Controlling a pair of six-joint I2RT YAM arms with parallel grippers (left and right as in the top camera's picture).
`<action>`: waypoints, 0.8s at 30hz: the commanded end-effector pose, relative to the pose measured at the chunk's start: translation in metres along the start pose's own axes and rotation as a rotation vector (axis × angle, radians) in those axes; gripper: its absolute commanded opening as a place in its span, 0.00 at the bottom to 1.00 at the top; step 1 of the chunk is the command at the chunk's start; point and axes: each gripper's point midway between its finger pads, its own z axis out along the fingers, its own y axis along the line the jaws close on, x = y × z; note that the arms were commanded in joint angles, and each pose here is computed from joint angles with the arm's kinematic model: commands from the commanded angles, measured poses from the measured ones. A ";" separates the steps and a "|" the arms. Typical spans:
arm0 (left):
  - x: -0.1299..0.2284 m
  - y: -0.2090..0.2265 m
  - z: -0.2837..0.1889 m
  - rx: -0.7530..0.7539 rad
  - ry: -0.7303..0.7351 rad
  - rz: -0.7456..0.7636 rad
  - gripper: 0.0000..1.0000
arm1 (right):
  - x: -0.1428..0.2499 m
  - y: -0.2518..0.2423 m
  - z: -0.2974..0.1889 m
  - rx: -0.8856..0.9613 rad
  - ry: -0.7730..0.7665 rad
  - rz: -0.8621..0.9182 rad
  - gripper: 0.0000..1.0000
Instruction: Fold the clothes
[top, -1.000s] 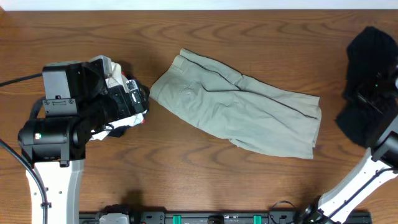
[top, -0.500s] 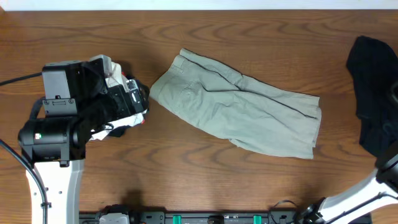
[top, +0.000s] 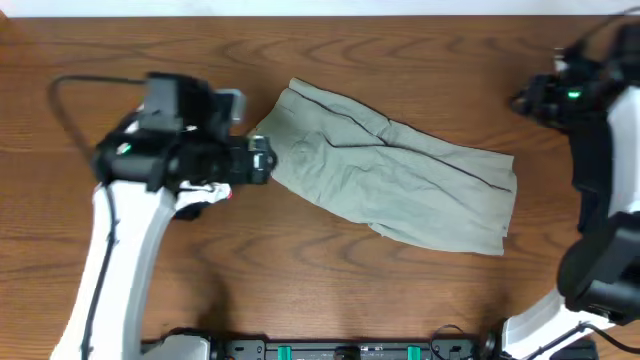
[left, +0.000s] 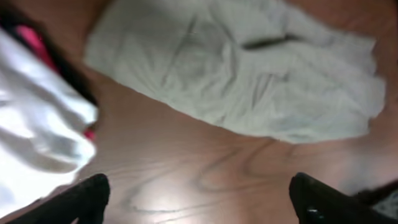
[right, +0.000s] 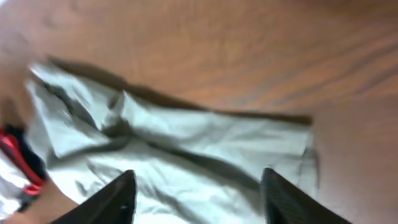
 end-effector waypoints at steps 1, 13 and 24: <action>0.000 -0.006 0.011 0.009 0.034 0.054 0.93 | 0.009 -0.035 0.012 0.325 0.034 0.031 0.69; -0.014 -0.008 0.015 0.014 -0.011 0.101 0.93 | 0.047 0.028 0.075 -0.083 0.279 -0.195 0.64; -0.016 -0.008 0.015 0.014 -0.020 0.102 0.93 | 0.062 0.076 0.132 -0.103 0.304 -0.461 0.82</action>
